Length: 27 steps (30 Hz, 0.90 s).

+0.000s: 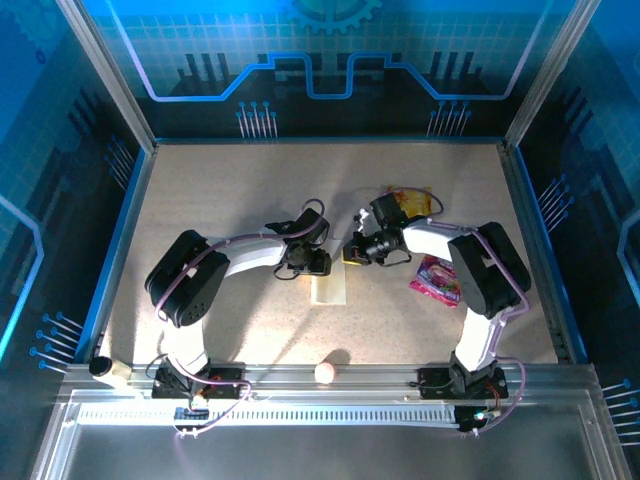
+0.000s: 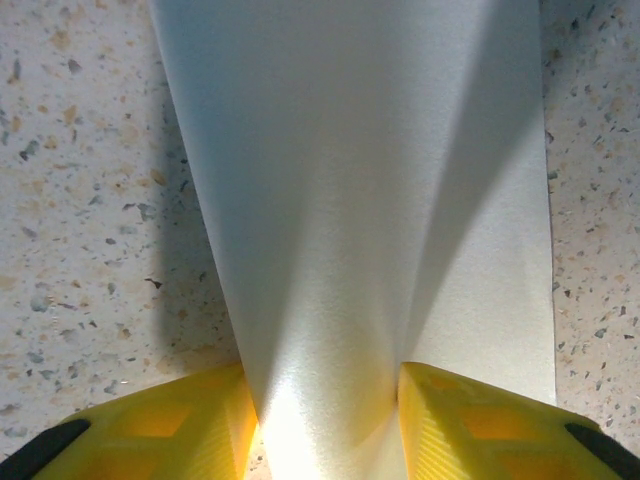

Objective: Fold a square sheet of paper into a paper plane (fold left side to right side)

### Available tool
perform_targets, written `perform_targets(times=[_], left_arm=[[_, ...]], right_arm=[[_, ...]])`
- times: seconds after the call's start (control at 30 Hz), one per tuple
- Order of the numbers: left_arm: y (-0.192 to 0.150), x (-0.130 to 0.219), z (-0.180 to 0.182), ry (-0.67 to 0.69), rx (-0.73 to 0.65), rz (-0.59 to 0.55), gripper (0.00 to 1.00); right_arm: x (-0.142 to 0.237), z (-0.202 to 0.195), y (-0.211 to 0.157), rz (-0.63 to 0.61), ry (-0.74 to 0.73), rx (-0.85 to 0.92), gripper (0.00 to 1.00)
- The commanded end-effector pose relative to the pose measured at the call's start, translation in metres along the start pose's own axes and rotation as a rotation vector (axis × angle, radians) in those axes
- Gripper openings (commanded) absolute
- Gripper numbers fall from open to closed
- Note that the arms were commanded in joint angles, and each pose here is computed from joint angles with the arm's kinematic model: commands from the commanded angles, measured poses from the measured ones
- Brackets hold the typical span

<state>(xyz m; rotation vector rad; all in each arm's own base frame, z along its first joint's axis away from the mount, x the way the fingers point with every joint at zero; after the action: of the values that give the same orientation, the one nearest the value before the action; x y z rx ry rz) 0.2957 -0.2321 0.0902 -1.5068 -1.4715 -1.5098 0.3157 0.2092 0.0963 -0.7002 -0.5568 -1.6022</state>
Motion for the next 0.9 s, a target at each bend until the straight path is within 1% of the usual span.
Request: perform_targets(times=[0.0, 0.13, 0.4, 0.57, 0.7, 0.8, 0.87], left_arm=[[-0.023, -0.020, -0.002, -0.002, -0.029, 0.120, 0.43], [-0.023, -0.020, -0.002, 0.002, -0.033, 0.120, 0.43], [-0.022, -0.012, -0.001, 0.014, -0.039, 0.099, 0.44], [-0.009, 0.018, -0.002, 0.009, -0.040, 0.042, 0.50], [0.004, 0.052, -0.003, -0.043, -0.040, -0.050, 0.58], [0.011, 0.075, -0.006, -0.101, -0.040, -0.112, 0.59], [0.013, 0.083, -0.009, -0.153, -0.046, -0.140, 0.55]], right_arm=[[-0.015, 0.003, -0.003, 0.047, 0.016, -0.001, 0.03], [-0.026, -0.006, -0.005, 0.068, -0.014, -0.019, 0.00], [-0.033, -0.027, -0.011, 0.081, -0.118, -0.053, 0.00], [-0.032, -0.042, -0.018, 0.080, -0.215, -0.084, 0.00], [-0.033, -0.049, -0.020, 0.089, -0.254, -0.096, 0.00], [-0.034, -0.052, -0.021, 0.090, -0.268, -0.107, 0.00], [-0.034, -0.054, -0.022, 0.089, -0.276, -0.112, 0.00]])
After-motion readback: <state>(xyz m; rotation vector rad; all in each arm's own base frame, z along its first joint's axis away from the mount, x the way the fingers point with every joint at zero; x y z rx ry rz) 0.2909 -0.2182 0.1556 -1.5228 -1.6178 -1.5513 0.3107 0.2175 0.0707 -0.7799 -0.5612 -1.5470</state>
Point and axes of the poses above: each hand's point on the last joint's axis, 136 mm out from that joint toward the fingers, its own x axis back along the fingers, its own z axis along the line the jaws close on, y = z × x, the point moved 8 cm from there along x, back along the fingers, and after that the axes turned 13 degrees about -x, right-handed, at the moved point
